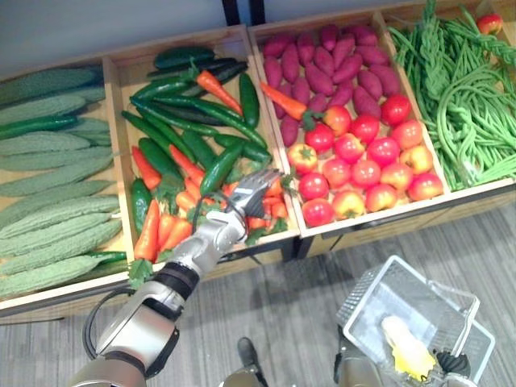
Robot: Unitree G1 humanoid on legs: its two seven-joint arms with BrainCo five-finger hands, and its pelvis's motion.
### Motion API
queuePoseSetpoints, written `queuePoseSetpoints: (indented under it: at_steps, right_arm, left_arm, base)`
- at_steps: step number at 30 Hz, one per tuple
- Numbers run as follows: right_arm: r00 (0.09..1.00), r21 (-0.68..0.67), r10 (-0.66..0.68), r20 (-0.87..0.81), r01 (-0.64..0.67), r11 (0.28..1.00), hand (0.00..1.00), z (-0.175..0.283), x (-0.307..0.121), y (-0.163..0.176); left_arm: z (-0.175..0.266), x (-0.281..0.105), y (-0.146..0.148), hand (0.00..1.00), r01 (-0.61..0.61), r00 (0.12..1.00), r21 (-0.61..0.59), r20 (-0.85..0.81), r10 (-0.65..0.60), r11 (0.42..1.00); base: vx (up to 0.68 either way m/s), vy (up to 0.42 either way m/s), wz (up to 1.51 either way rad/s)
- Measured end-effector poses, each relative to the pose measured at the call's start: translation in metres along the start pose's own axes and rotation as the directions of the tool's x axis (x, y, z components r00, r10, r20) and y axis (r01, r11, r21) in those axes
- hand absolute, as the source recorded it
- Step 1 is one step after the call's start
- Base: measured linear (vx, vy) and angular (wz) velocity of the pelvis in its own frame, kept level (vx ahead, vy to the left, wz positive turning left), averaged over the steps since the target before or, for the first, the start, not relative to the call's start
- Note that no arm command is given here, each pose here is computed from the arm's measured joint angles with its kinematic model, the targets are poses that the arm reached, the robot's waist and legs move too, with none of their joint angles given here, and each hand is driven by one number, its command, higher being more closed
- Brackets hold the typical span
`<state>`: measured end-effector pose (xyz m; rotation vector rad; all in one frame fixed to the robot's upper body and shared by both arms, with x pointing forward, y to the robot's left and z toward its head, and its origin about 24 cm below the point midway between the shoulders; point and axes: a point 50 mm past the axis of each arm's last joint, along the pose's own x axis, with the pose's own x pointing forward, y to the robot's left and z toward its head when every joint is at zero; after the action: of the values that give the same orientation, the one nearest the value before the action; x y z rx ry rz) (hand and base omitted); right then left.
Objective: Pick vegetable in the basket
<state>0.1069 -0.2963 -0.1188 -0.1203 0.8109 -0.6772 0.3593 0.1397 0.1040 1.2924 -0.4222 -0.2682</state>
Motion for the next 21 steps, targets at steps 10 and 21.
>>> queuePoseSetpoints:
  at_steps: [10, 21]
  right_arm:
    - [0.999, -0.014, 0.020, 0.034, -0.020, 1.000, 1.00, 0.008, 0.001, 0.006]
    - [0.999, -0.016, 0.022, 0.040, -0.022, 1.000, 1.00, 0.010, 0.001, 0.007]
  left_arm:
    - [-0.005, 0.001, -0.004, 0.00, 0.010, 0.999, -0.004, -0.045, -0.010, 1.000]
    - [-0.016, -0.001, -0.003, 1.00, -0.020, 0.994, -0.013, -0.111, 0.018, 1.000]
  base:
    - [0.00, -0.001, -0.01]
    - [0.00, 0.000, 0.00]
